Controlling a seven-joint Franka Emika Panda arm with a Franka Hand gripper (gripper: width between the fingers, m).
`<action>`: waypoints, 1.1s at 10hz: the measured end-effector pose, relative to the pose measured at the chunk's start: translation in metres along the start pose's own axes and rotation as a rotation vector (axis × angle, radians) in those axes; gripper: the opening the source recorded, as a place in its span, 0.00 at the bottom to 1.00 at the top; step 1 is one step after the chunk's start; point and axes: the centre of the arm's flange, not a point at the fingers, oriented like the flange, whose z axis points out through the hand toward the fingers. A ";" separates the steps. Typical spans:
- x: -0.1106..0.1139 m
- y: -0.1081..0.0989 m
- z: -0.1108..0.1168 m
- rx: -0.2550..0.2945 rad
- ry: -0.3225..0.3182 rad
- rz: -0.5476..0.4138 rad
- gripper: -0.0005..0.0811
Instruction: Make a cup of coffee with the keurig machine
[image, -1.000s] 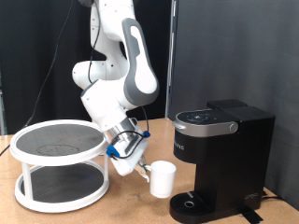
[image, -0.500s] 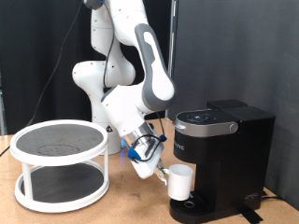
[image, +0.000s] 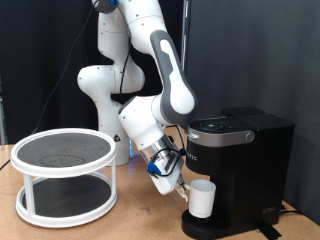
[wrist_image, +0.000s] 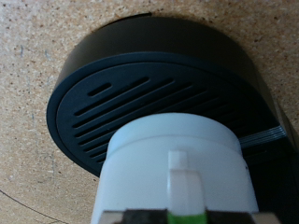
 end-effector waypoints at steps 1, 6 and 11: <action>-0.001 -0.001 0.002 0.000 -0.003 0.003 0.02; -0.001 -0.001 0.002 0.002 -0.003 -0.002 0.35; 0.036 -0.023 -0.012 -0.041 0.049 -0.056 0.80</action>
